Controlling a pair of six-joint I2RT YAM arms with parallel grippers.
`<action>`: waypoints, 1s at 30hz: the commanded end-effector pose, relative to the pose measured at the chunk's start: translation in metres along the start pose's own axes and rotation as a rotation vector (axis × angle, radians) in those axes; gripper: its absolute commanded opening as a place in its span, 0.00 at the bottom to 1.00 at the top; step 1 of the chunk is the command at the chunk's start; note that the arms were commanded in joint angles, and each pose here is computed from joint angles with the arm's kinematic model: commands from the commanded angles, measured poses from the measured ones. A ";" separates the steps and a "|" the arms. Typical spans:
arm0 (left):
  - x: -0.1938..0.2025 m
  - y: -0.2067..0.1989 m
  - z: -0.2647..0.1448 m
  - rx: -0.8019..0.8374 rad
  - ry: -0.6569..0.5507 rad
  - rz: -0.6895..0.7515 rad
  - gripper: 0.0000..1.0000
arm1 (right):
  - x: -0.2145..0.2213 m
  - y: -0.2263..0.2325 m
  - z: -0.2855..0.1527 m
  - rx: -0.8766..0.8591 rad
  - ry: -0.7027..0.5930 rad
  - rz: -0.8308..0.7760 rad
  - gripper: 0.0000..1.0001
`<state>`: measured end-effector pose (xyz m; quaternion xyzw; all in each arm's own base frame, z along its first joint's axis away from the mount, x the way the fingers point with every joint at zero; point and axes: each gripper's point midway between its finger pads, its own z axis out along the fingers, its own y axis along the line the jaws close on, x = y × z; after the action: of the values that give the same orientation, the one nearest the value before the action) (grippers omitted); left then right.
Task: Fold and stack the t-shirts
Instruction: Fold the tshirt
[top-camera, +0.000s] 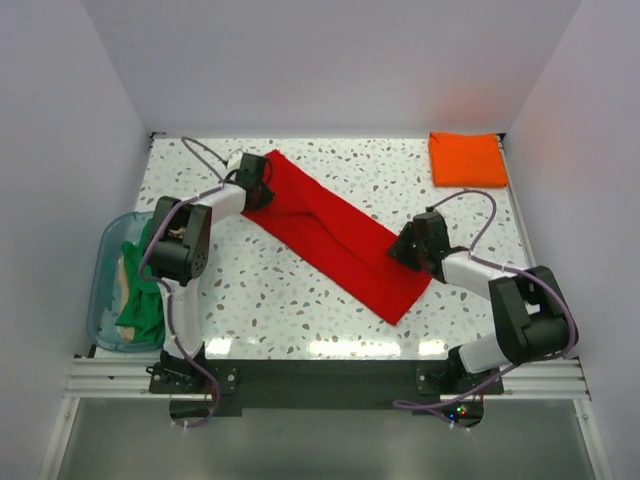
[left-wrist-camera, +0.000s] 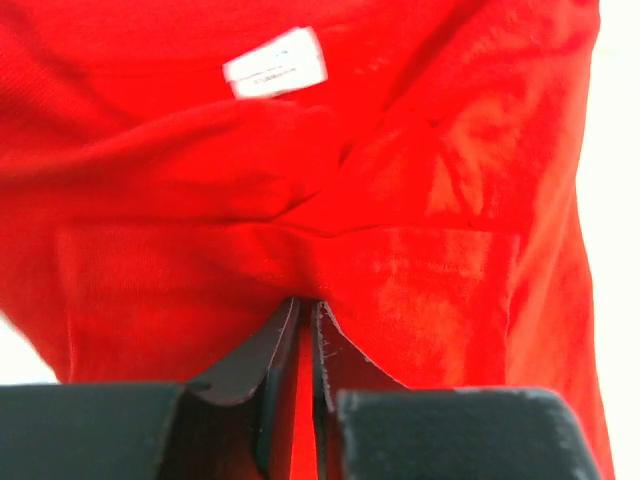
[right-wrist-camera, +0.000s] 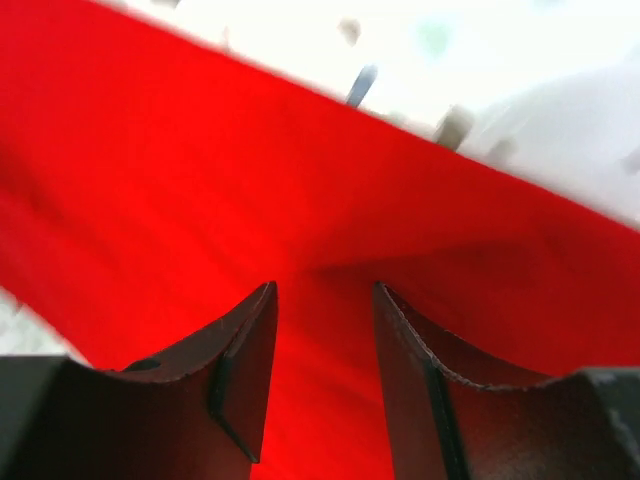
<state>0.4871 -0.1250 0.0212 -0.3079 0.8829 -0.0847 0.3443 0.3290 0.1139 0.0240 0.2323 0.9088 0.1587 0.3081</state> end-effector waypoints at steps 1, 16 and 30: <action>-0.007 0.000 0.042 -0.013 0.054 0.140 0.17 | 0.052 0.019 -0.009 -0.094 0.094 0.151 0.47; -0.024 -0.139 0.083 0.588 0.038 0.241 0.71 | 0.136 0.136 -0.026 -0.289 0.161 0.080 0.47; -0.050 -0.179 0.063 0.806 0.010 0.198 0.80 | 0.148 0.173 -0.035 -0.324 0.149 -0.019 0.47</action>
<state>0.6403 -0.2340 0.0525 -0.0692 0.8151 -0.3692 0.4410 0.2453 0.3421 0.0320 0.1558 0.9027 0.3304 0.2273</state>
